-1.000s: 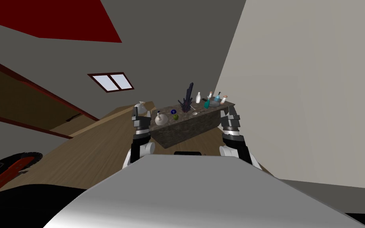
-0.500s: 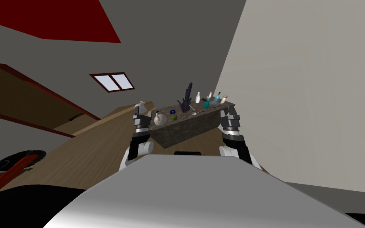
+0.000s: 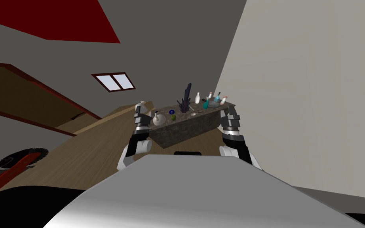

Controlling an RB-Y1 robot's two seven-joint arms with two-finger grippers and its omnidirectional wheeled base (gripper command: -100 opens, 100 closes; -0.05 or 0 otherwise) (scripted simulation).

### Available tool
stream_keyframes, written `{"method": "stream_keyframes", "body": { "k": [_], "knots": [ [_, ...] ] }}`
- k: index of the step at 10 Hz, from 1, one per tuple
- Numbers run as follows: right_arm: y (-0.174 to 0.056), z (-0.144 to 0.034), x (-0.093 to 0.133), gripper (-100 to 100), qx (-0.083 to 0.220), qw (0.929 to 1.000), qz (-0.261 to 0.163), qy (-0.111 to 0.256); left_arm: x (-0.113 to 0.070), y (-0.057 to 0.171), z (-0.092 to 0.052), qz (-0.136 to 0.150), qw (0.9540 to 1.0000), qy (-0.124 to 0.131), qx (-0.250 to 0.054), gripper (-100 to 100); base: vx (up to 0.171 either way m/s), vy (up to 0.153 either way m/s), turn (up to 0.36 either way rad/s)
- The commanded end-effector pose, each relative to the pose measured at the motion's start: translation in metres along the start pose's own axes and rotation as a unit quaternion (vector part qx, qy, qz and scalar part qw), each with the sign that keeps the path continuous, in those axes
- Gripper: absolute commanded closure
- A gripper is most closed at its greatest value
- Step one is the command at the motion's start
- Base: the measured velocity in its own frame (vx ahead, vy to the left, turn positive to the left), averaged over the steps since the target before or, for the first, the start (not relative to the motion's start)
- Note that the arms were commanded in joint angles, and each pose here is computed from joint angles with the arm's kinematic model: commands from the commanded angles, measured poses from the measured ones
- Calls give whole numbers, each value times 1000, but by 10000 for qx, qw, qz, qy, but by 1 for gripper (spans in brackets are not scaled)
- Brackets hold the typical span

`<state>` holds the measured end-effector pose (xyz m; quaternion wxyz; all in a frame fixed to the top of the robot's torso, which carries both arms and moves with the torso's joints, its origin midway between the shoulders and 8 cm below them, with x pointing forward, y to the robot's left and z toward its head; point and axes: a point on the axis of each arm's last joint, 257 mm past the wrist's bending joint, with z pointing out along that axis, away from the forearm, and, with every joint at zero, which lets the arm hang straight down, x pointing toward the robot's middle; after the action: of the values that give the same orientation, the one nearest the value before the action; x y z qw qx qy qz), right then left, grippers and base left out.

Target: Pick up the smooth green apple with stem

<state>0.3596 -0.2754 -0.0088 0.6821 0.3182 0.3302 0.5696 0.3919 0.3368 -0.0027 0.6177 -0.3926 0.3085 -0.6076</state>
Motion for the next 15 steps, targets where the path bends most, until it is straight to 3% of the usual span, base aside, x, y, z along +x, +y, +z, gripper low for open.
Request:
{"method": "stream_keyframes", "body": {
  "k": [1,7,10,15],
  "knots": [
    [0,0,0,0,0,10000,0,0,-4,9,2,-52,9998,-52,-201,-100,21,-53,23],
    [0,0,0,0,0,10000,0,0,-17,33,8,-256,9969,-194,-725,-100,14,-42,18],
    [0,0,0,0,0,10000,0,0,-26,46,15,-506,9927,-294,-1053,-100,30,-56,28],
    [0,0,0,0,0,10000,0,0,-36,72,12,-636,9842,-485,-1578,-100,15,-38,17]
  ]
}}
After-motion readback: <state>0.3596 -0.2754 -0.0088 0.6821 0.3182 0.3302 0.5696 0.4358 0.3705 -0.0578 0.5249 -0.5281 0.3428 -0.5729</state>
